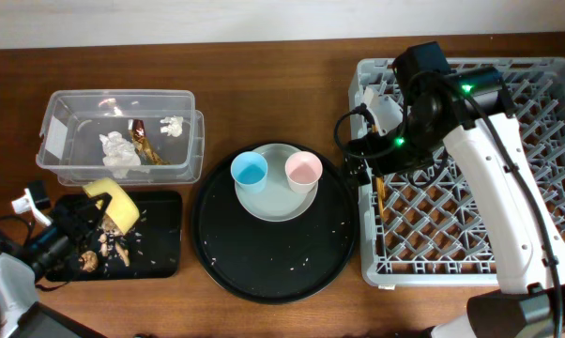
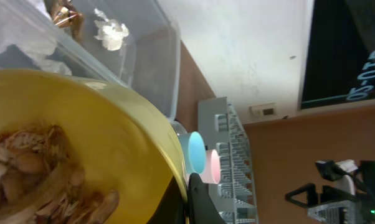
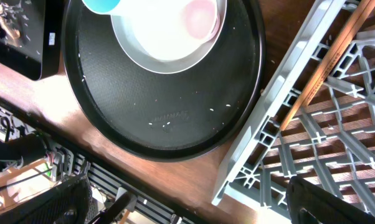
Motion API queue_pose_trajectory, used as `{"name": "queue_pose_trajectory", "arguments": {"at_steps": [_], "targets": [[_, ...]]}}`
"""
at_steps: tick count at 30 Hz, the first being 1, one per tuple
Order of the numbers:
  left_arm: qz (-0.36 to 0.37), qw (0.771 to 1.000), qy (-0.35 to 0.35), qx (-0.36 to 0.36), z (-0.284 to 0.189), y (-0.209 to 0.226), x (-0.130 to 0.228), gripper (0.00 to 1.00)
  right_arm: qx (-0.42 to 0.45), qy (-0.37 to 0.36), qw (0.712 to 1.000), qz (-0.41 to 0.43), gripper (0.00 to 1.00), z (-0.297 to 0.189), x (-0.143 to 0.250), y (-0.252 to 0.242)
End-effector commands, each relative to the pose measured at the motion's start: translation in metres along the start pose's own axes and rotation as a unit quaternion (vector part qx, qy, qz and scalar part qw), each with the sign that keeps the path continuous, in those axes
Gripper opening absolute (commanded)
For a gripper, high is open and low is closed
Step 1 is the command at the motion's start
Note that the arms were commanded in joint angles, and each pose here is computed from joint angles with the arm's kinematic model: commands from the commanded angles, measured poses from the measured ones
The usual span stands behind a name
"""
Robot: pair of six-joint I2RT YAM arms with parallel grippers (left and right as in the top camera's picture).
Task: Sort waste into correct bins and load items into the dishwasher rack
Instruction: 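Tip the yellow bowl over the black tray to empty the shells, then set the empty yellow bowl back on the round tray with the left gripper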
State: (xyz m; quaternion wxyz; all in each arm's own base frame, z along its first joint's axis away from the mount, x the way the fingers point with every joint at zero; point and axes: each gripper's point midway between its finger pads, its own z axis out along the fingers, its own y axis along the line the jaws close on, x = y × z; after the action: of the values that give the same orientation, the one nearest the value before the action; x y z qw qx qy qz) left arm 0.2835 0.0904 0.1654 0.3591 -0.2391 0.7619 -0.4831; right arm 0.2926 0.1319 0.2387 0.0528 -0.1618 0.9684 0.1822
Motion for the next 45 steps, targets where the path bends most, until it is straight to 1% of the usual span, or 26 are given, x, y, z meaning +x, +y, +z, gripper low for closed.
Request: {"name": "queue_pose_trajectory", "arguments": {"at_steps": [1,4,7,9,12,15,21,25,26,28,29,30,32,33,34,35,36,37,38,39,40,41,42,43,45], "targets": [[0.002,0.999,-0.023,0.036,-0.008,-0.007,-0.005,0.00,0.002,-0.011,1.000,-0.006,0.98,-0.006,0.000,0.002],[-0.009,0.997,-0.059,0.041,-0.026,-0.004,-0.015,0.00,0.002,-0.011,1.000,-0.006,0.98,-0.006,0.000,0.002],[-0.005,0.997,-0.063,0.047,-0.028,-0.006,-0.015,0.00,0.002,-0.011,1.000,-0.006,0.98,-0.006,0.000,0.002],[-0.005,0.994,-0.071,0.082,-0.030,-0.018,-0.018,0.00,0.002,-0.011,1.000,-0.006,0.98,-0.006,0.000,0.002],[0.003,0.994,-0.073,0.087,-0.031,-0.020,-0.018,0.00,0.002,-0.011,1.000,-0.006,0.98,-0.006,0.000,0.002],[-0.003,0.989,-0.080,0.121,-0.033,-0.031,-0.019,0.00,0.002,-0.011,1.000,-0.006,0.98,-0.006,0.000,0.002],[-0.005,0.989,-0.080,0.121,-0.033,-0.031,-0.019,0.00,0.002,-0.011,1.000,-0.006,0.98,-0.006,0.000,0.002],[-0.044,0.988,-0.076,0.124,-0.033,-0.032,-0.017,0.00,0.002,-0.011,1.000,-0.006,0.98,-0.006,0.000,0.002],[-0.028,0.989,-0.079,0.121,-0.034,-0.030,-0.019,0.00,0.002,-0.011,1.000,-0.006,0.98,-0.006,0.000,0.002],[-0.038,0.989,-0.077,0.120,-0.034,-0.030,-0.017,0.00,0.002,-0.011,1.000,-0.006,0.98,-0.006,-0.001,0.002],[-0.008,0.990,-0.082,0.117,-0.035,-0.029,-0.022,0.00,0.002,-0.011,1.000,-0.006,0.98,-0.006,0.000,0.002],[-0.037,0.989,-0.079,0.123,-0.035,-0.031,-0.018,0.00,0.002,-0.011,1.000,-0.006,0.98,-0.006,0.000,0.002],[-0.003,0.991,-0.080,0.104,-0.034,-0.025,-0.021,0.00,0.002,-0.011,1.000,-0.006,0.98,-0.006,-0.001,0.002],[-0.017,0.990,-0.081,0.118,-0.034,-0.030,-0.018,0.00,0.002,-0.011,1.000,-0.006,0.98,-0.006,0.000,0.002],[-0.004,0.990,-0.082,0.117,-0.034,-0.030,-0.019,0.00,0.002,-0.011,1.000,-0.006,0.98,-0.006,0.000,0.002],[-0.031,0.989,-0.080,0.122,-0.034,-0.032,-0.015,0.00,0.002,-0.011,1.000,-0.006,0.98,-0.006,-0.001,0.002],[-0.022,0.989,-0.081,0.120,-0.034,-0.031,-0.016,0.00,0.002,-0.011,1.000,-0.006,0.98,-0.006,0.000,0.002],[-0.054,0.988,-0.077,0.124,-0.034,-0.033,-0.012,0.00,0.002,-0.011,1.000,-0.006,0.98,-0.006,0.000,0.002],[-0.040,0.989,-0.079,0.123,-0.034,-0.033,-0.013,0.00,0.002,-0.012,1.000,-0.006,0.98,-0.006,-0.001,0.002],[-0.041,0.990,-0.075,0.115,-0.033,-0.029,-0.014,0.00,0.002,-0.011,1.000,-0.006,0.98,-0.006,-0.001,0.002],[-0.079,0.986,-0.070,0.127,-0.032,-0.036,-0.007,0.00,0.002,-0.011,1.000,-0.006,0.98,-0.006,0.000,0.002],[-0.031,0.990,-0.073,0.117,-0.031,-0.032,-0.011,0.00,0.002,-0.011,1.000,-0.006,0.98,-0.006,0.000,0.002],[-0.050,0.990,-0.069,0.114,-0.031,-0.031,-0.008,0.00,0.002,-0.011,1.000,-0.006,0.98,-0.006,0.000,0.002],[-0.023,0.991,-0.072,0.109,-0.031,-0.029,-0.011,0.00,0.002,-0.011,1.000,-0.006,0.98,-0.006,0.000,0.002],[-0.023,0.993,-0.069,0.098,-0.030,-0.025,-0.011,0.00,0.002,-0.011,1.000,-0.006,0.98,-0.006,0.000,0.002]]}}
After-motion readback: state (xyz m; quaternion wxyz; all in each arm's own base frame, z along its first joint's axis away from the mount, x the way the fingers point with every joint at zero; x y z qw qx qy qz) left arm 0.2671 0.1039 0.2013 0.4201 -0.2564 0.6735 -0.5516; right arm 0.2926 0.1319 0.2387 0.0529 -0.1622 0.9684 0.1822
